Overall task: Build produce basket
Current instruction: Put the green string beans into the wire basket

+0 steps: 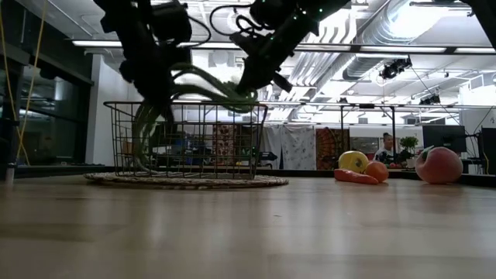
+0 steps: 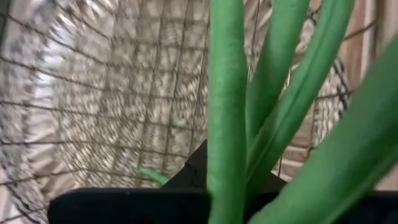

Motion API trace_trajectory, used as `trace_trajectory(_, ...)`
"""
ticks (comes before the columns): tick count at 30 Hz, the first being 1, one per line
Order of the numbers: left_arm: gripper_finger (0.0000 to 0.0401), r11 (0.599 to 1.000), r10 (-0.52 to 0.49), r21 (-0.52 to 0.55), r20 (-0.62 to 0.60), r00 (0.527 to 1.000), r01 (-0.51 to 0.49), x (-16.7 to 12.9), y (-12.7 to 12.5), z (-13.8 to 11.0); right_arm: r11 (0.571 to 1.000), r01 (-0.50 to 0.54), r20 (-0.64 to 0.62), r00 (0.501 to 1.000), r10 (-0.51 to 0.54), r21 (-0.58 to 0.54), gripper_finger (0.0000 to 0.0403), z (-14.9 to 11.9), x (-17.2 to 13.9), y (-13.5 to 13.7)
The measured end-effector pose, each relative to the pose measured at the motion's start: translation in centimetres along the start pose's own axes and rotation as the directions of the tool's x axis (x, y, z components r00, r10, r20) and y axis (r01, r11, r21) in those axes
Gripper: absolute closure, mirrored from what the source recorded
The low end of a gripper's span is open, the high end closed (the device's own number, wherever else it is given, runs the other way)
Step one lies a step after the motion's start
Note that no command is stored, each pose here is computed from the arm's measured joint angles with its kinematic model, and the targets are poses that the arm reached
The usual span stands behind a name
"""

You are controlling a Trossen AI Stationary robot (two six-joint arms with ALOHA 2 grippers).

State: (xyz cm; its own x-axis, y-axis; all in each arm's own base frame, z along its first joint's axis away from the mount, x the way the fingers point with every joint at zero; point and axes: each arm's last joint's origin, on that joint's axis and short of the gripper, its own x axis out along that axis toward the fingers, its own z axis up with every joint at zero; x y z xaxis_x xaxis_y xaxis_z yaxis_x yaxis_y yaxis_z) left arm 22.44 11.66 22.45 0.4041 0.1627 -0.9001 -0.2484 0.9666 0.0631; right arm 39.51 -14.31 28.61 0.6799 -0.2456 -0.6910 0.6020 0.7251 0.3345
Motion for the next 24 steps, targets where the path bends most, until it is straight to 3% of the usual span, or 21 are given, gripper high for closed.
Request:
trace_trajectory(9,0.0401,0.998,-0.061,-0.008,-0.085,0.995,0.060,2.3,-0.1,-0.2,0.990,0.069,-0.055,0.997,-0.062,0.126,0.0398,-1.1,3.3,-0.9)
trace_trajectory(17,0.0399,0.998,-0.065,-0.019,-0.133,0.989,0.063,3.3,-0.1,-0.4,0.975,0.137,-0.068,0.990,-0.127,0.174,0.0394,-1.4,3.8,-1.6)
trace_trajectory(24,0.0352,0.998,-0.053,-0.019,-0.137,0.989,0.051,3.1,0.0,-0.3,0.976,0.132,-0.068,0.990,-0.122,0.173,0.0374,-1.4,3.7,-1.6)
